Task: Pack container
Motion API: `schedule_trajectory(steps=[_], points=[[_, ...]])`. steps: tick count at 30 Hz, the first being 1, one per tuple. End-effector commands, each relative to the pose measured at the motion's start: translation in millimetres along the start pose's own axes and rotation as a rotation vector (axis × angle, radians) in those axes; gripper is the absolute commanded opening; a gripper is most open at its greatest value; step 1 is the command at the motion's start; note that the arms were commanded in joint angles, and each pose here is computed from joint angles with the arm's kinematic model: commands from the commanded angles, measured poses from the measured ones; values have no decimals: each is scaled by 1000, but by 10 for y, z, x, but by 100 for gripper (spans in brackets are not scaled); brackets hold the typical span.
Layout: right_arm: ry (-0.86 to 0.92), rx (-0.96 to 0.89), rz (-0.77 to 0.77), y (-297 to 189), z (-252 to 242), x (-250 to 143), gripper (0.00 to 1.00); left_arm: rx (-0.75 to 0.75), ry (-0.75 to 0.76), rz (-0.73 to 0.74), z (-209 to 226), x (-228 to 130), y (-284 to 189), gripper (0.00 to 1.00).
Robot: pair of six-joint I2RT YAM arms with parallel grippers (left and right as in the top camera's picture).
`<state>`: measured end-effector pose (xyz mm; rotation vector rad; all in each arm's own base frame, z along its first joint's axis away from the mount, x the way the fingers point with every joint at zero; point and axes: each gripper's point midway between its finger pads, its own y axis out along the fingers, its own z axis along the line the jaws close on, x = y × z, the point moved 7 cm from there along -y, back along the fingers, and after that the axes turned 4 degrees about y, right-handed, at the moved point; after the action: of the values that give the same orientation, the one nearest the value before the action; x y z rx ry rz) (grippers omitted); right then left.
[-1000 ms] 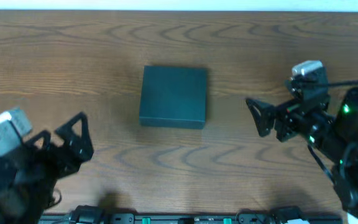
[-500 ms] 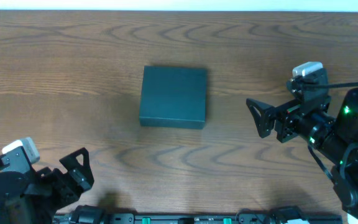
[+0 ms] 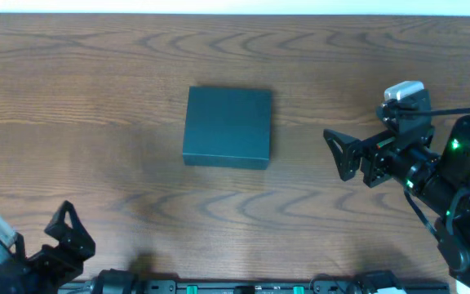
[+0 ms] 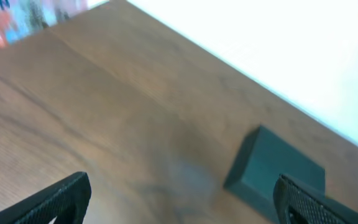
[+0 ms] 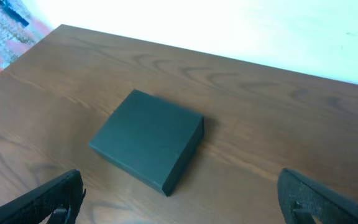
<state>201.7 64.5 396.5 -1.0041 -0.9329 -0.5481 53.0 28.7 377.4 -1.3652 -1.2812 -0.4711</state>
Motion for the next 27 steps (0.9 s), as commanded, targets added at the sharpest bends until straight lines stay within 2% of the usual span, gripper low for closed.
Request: schedule_trajectory(steps=[1, 9, 13, 19, 27], points=[[-16, -2, -11, -27, 9, 23, 99, 98, 58, -54, 137, -210, 238, 95], [-16, -1, -11, -27, 10, 23, 99, 115, 43, -97, 195, -977, 1206, 95], [-16, -1, -11, -27, 10, 23, 99, 110, 26, -102, 212, -1259, 1533, 95], [-16, -1, -11, -27, 10, 23, 99, 112, -11, -82, 253, -1525, 1765, 95], [-16, -1, -11, -27, 10, 23, 99, 134, -13, -84, 336, -1654, 1817, 95]])
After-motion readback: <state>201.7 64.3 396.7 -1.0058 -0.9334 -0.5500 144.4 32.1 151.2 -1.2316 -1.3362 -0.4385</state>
